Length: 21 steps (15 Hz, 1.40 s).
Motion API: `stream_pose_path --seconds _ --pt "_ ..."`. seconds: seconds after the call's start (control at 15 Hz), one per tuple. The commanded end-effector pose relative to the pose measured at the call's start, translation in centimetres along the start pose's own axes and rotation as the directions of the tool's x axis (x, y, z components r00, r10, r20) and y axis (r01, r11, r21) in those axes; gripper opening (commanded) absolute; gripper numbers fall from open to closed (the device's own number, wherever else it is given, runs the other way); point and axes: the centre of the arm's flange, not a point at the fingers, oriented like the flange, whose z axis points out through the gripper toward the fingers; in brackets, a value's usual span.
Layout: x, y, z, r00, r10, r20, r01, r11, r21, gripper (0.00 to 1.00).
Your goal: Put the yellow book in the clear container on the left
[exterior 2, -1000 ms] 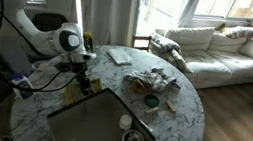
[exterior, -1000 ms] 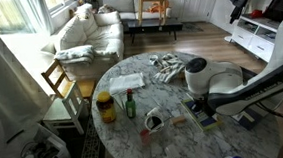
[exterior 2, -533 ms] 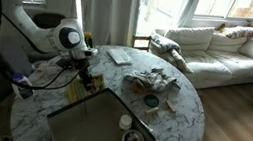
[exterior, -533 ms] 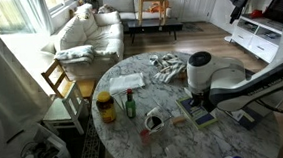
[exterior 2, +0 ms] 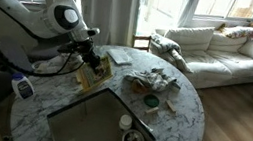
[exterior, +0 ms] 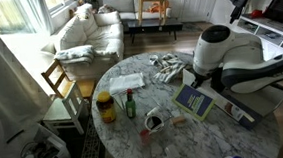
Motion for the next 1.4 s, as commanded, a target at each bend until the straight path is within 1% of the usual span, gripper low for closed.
stream_pose_path --seconds 0.0,0.13,0.33,0.47,0.6,0.73,0.93,1.07,1.27,1.33 --pt "-0.7 2.3 -3.6 0.993 -0.094 -0.077 0.091 0.995 -0.045 0.00" --pt "-0.2 2.7 -5.5 0.978 -0.162 -0.132 0.156 0.986 -0.054 0.00" --pt "0.7 2.3 -8.3 0.931 -0.290 -0.222 0.291 0.956 -0.033 0.00" --pt "1.3 1.4 -10.3 0.885 -0.368 -0.285 0.376 0.926 -0.027 0.00" --pt "1.9 0.4 -12.3 0.828 -0.438 -0.350 0.460 0.888 -0.024 0.00" --pt "2.4 -0.4 -14.4 0.762 -0.502 -0.409 0.540 0.841 -0.026 0.00" --pt "3.3 -1.0 -17.5 0.646 -0.579 -0.496 0.647 0.761 -0.046 0.00" --pt "3.4 -1.0 -19.3 0.562 -0.626 -0.541 0.713 0.698 -0.067 0.00" --pt "3.7 -1.9 -21.7 0.436 -0.676 -0.595 0.796 0.598 -0.096 0.00" --pt "3.4 -5.0 -20.0 0.514 -0.648 -0.562 0.742 0.665 -0.089 0.01"
